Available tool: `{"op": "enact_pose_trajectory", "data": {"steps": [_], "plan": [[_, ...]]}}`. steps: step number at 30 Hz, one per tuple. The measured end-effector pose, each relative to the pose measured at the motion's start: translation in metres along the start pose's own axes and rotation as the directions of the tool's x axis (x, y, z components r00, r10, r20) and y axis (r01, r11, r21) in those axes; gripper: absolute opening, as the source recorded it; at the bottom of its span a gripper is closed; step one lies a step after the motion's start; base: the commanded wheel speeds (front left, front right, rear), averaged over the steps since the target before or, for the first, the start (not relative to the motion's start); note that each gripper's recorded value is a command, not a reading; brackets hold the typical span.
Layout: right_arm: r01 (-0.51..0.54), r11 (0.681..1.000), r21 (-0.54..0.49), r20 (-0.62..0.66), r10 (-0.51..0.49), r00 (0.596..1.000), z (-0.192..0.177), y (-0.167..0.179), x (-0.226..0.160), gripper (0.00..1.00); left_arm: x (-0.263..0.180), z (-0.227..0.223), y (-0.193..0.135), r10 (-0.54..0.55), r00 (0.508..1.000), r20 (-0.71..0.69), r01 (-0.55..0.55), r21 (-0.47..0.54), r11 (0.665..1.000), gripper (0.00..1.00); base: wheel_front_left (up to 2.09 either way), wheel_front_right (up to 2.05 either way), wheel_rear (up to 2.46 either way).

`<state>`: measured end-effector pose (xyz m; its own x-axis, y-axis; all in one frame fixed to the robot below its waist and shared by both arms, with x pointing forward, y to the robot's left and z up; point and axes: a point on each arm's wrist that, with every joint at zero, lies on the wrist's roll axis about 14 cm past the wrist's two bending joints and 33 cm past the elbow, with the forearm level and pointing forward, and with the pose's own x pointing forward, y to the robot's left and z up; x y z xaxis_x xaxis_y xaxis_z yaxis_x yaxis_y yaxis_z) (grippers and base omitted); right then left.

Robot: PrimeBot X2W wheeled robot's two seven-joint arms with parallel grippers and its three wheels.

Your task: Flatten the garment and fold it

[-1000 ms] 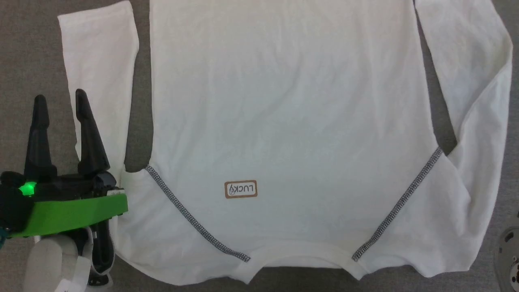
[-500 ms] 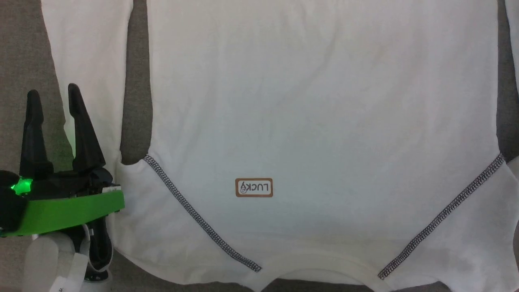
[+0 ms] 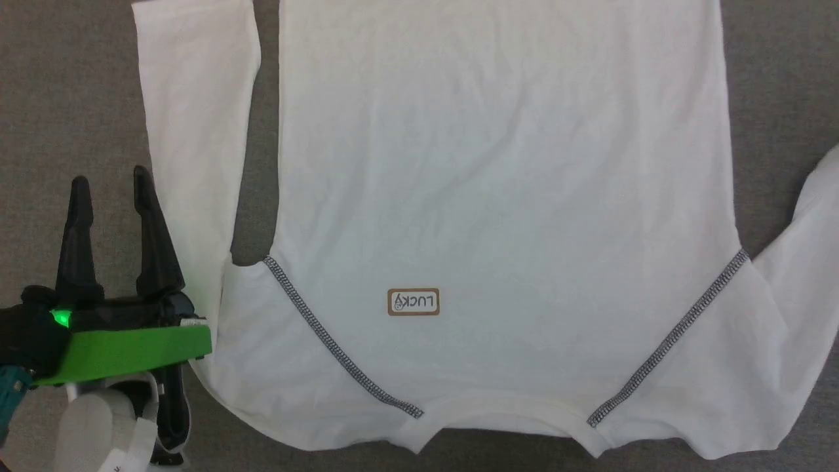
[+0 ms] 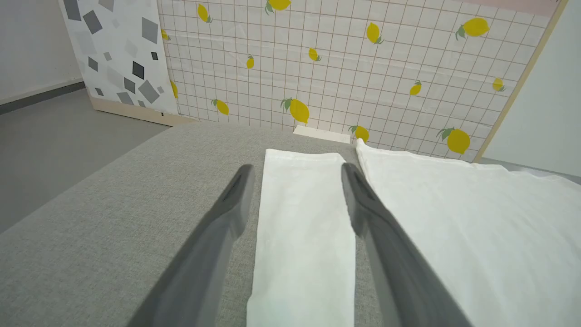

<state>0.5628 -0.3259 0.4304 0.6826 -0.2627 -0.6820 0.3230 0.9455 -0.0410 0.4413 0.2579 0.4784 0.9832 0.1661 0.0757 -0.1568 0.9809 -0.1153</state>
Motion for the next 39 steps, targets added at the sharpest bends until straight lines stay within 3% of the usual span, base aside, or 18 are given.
{"op": "enact_pose_trajectory", "data": {"steps": [4,10,14,18,23,26,29,33,39], "plan": [[0.104,0.993,0.056,0.017,-0.105,0.994,-0.004,-0.066,-0.039,0.00,-0.012,0.018,-0.005,-0.008,0.999,0.034,0.009,-0.021,1.000,1.00,0.00,0.00,0.00],[0.190,0.972,0.138,0.070,-0.201,0.977,-0.005,-0.128,-0.094,0.00,-0.029,0.045,-0.012,-0.019,0.996,0.089,0.022,-0.040,0.999,1.00,0.00,0.00,0.00],[0.209,0.965,0.159,0.135,-0.230,0.964,0.004,-0.152,-0.124,0.00,-0.036,0.060,-0.017,-0.027,0.992,0.126,0.034,-0.053,0.998,1.00,0.00,0.00,0.00],[0.164,0.978,0.128,0.214,-0.189,0.958,0.017,-0.149,-0.143,0.00,-0.043,0.071,-0.019,-0.029,0.988,0.154,0.038,-0.060,0.997,1.00,0.00,0.00,0.00],[-0.023,1.000,0.004,0.346,0.020,0.938,0.044,-0.084,-0.165,0.00,-0.051,0.082,-0.019,-0.026,0.984,0.177,0.038,-0.065,0.997,1.00,0.00,0.00,0.00],[-0.189,0.978,-0.087,0.375,0.208,0.903,0.044,-0.023,-0.179,0.00,-0.056,0.086,-0.019,-0.024,0.982,0.187,0.037,-0.068,0.997,1.00,0.00,0.00,0.00],[-0.343,0.923,-0.176,0.350,0.384,0.854,0.029,0.041,-0.194,0.00,-0.061,0.090,-0.019,-0.020,0.981,0.195,0.034,-0.071,0.997,1.00,0.00,0.00,0.00],[-0.527,0.812,-0.253,0.299,0.583,0.755,0.005,0.123,-0.219,0.00,-0.065,0.095,-0.017,-0.013,0.978,0.206,0.029,-0.072,0.997,1.00,0.00,0.00,0.00],[-0.710,0.646,-0.281,0.200,0.763,0.615,-0.034,0.209,-0.242,0.00,-0.071,0.099,-0.014,0.003,0.977,0.215,0.014,-0.079,0.997,1.00,0.00,0.00,0.00]]}}
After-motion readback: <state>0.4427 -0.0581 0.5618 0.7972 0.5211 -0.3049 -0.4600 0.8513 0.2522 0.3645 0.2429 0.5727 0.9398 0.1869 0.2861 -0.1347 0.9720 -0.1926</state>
